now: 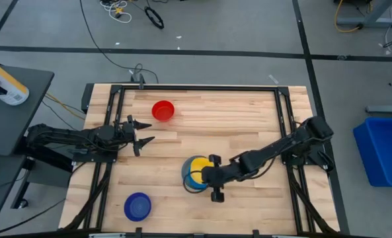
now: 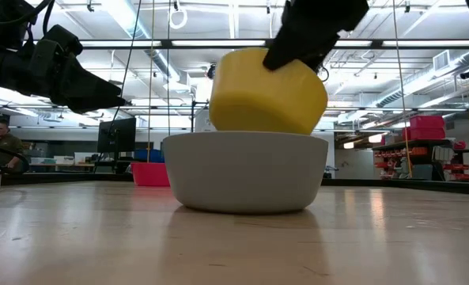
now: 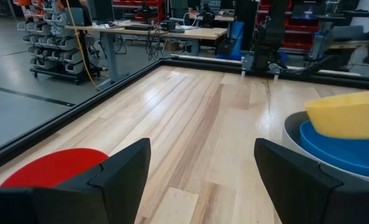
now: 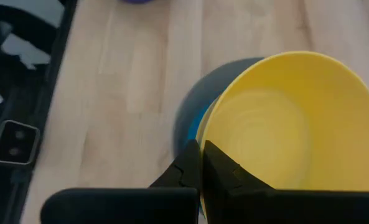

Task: Nest bowls inside each other
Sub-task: Stack the yellow bowl on top of the blue bowl

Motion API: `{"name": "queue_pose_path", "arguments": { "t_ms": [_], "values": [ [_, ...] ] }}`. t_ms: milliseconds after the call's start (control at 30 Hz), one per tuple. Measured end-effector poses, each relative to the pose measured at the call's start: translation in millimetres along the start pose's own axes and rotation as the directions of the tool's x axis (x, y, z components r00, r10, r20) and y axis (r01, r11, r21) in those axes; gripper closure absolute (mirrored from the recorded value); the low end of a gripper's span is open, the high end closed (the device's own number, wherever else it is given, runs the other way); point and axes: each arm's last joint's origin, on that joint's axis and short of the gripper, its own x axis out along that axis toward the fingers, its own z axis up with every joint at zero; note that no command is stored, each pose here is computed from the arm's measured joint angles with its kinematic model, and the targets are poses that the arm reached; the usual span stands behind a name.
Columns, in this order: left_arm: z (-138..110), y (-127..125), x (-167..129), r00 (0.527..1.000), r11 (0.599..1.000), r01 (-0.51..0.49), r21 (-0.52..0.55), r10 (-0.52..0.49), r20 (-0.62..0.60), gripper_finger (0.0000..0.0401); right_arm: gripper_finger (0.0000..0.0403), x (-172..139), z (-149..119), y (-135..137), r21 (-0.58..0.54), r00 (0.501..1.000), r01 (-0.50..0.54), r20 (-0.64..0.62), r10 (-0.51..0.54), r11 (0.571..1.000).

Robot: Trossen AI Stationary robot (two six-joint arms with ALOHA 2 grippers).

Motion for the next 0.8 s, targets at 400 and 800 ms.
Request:
{"name": "queue_pose_path", "arguments": {
  "t_ms": [400, 800],
  "values": [
    [-0.1, 0.0, 0.0, 1.000, 1.000, -0.001, 0.001, 0.001, 0.000, 0.0107, 0.0403, 29.0, -2.9, -16.0, 0.019, 0.995, -0.030, -0.097, 0.032, 0.999],
    [-0.1, 0.0, 0.0, 1.000, 1.000, -0.001, 0.001, 0.001, 0.000, 0.0107, 0.0358, 35.9, -2.8, -17.7, 0.000, 0.987, -0.089, -0.131, 0.089, 0.996]
  ]
}}
